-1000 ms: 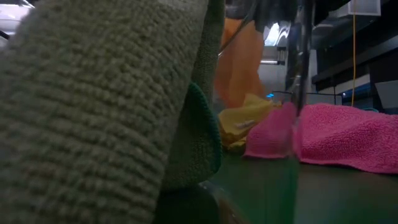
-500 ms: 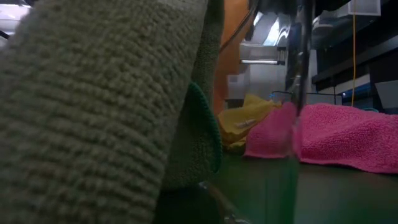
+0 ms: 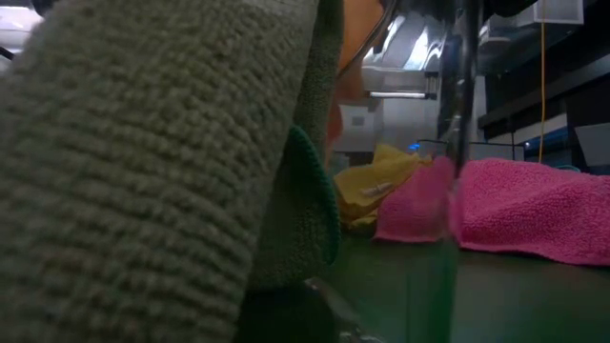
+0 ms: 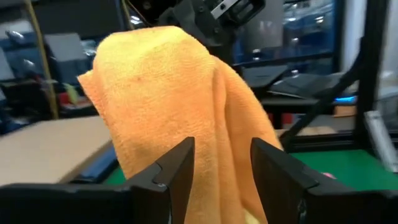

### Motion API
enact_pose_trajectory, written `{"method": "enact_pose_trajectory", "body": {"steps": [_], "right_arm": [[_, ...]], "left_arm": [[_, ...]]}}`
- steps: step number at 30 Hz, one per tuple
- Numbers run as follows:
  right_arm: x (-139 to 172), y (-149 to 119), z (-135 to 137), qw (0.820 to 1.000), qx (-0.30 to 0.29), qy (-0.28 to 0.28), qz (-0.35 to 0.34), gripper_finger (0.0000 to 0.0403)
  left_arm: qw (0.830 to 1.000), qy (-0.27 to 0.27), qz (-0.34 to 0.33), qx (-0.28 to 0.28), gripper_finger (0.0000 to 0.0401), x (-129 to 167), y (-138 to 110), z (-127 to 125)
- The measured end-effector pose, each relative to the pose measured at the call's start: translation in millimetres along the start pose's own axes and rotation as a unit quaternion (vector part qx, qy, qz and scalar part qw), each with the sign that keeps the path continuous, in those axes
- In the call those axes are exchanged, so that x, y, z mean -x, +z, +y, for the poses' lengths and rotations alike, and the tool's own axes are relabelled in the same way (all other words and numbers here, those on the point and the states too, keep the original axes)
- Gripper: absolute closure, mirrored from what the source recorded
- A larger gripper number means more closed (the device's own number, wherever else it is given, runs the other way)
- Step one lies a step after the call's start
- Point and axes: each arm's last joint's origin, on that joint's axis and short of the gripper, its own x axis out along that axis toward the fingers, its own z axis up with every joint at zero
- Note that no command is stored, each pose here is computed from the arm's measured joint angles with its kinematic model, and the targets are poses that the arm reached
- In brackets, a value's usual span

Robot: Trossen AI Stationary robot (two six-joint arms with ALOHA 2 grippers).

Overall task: Sort microfiber towel by color & place in baskets
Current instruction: Put the orange microfiber towel into the orange bin

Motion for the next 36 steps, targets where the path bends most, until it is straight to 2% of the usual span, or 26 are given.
{"method": "enact_pose_trajectory", "body": {"steps": [7, 16, 22, 27, 32, 36], "right_arm": [[0.0, 1.5, 1.0, 1.0, 0.004, 0.004, -0.007, 0.0401], [0.0, 5.7, 1.1, 0.999, 0.013, -0.017, -0.042, 0.0401], [-5.4, 1.9, -4.3, 0.999, 0.01, -0.023, -0.038, 0.0402], [-7.5, 1.7, -5.6, 0.999, 0.012, -0.02, -0.042, 0.0402], [-7.4, 3.6, -4.0, 0.999, 0.017, -0.01, -0.05, 0.0402], [-7.3, 3.9, -3.9, 0.998, 0.017, -0.011, -0.053, 0.0402]], "left_arm": [[1.0, 0.027, -0.008, -0.005, 0.025, -0.9, 1.4, 4.2], [1.0, 0.024, -0.015, 0.002, 0.025, -0.9, 2.7, 4.4], [1.0, 0.024, -0.015, 0.003, 0.025, -0.9, 2.6, 4.4], [0.998, 0.032, -0.012, 0.043, 0.0249, -1.9, 1.4, 8.2], [0.995, 0.044, -0.011, 0.092, 0.0221, -3.4, 0.1, 14.9], [0.994, 0.036, -0.012, 0.099, 0.0187, -3.8, 0.0, 15.9]]}}
